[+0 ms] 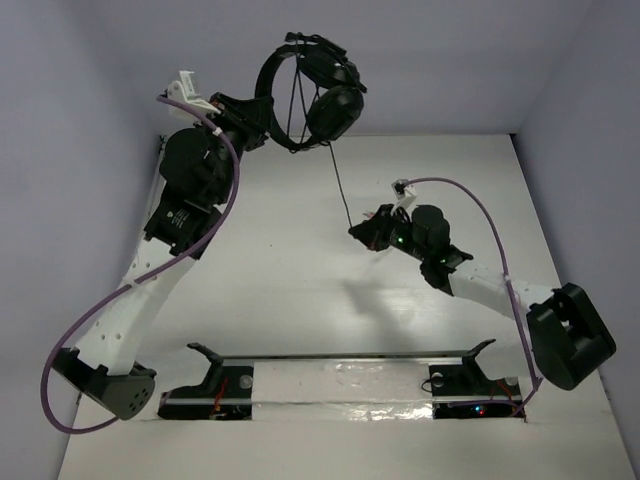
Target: Wrap the headphones
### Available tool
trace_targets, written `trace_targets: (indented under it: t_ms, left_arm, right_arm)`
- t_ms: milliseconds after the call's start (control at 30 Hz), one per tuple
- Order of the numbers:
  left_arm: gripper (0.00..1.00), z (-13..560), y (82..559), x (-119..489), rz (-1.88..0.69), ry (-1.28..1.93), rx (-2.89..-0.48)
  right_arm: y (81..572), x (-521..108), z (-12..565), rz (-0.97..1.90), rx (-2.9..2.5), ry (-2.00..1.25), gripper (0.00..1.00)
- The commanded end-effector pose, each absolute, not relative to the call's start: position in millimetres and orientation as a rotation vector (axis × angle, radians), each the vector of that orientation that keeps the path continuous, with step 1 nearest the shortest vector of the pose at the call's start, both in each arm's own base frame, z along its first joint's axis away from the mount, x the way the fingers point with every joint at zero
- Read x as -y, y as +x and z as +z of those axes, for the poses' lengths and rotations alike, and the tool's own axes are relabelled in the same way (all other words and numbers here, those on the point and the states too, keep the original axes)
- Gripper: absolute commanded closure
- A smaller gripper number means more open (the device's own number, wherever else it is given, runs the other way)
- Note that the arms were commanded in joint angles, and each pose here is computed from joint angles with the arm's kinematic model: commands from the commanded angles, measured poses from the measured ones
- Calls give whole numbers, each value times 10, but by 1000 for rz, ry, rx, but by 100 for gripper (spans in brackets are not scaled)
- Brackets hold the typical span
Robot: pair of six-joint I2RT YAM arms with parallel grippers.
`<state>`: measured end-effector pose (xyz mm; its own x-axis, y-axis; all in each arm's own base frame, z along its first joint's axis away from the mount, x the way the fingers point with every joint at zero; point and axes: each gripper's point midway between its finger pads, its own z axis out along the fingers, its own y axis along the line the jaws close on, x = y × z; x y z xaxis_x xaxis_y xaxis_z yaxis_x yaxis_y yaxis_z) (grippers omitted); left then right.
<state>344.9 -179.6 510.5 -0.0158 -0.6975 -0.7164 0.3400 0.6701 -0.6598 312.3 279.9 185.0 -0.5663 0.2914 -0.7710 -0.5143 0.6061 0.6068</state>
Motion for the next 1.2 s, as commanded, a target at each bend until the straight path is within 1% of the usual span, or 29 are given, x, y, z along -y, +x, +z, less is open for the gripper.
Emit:
trace_targets:
  t_ms: [0,33,167,267,333,400,533,667,700,800,900,1033,1067,1167]
  left_arm:
    - [100,5681,3387,1276,-901,-525,-1064]
    - [100,5690,3439,1118,-866,-573,-1044]
    - [100,5657,3591,832,-808,-649,-1028]
    - [100,5575,3706,794,-791,-689,-1040]
    - [100,5442,3812,794,-771,-716,-1059]
    - [100,5304,3916,788,-742,-740,-1081]
    - [100,5030,4099,612,-587,-819,-1104]
    - [100,4859,4239,522,-467,-841,-1129]
    - [100,4770,4311,509,-425,-845,-1150]
    - [100,4631,4406,448,-323,-848,-1183]
    - [100,4407,4457,436,-239,-834,-1224]
    - [100,4023,4479,360,-70,-810,-1296]
    - [100,3968,4478,342,-44,-803,-1306]
    - [100,3859,4455,299,8,-789,-1325]
  right_arm:
    - [3041,-2817,2057,1103,-1800,-139,100]
    - [2989,-2798,1985,1092,-1817,-130,100]
    - [2857,-2745,1977,1078,-1798,-80,100]
    - [2732,-2909,1924,1071,-1838,-149,100]
    - [2550,-3112,1845,1067,-1876,-244,100]
    - [2497,-3171,1870,1046,-1874,-255,100]
    - [2220,-3283,1893,1037,-1893,-301,100]
    - [1959,-3301,1954,988,-1881,-280,100]
    - [1812,-3344,2008,1010,-1868,-298,100]
    - [1634,-3409,2009,991,-1888,-337,100]
    - [1522,-3470,2106,930,-1882,-387,100]
    - [1381,-3452,2372,854,-1855,-461,100]
    - [1383,-3427,2549,856,-1829,-442,100]
    - [1374,-3371,2734,859,-1797,-461,100]
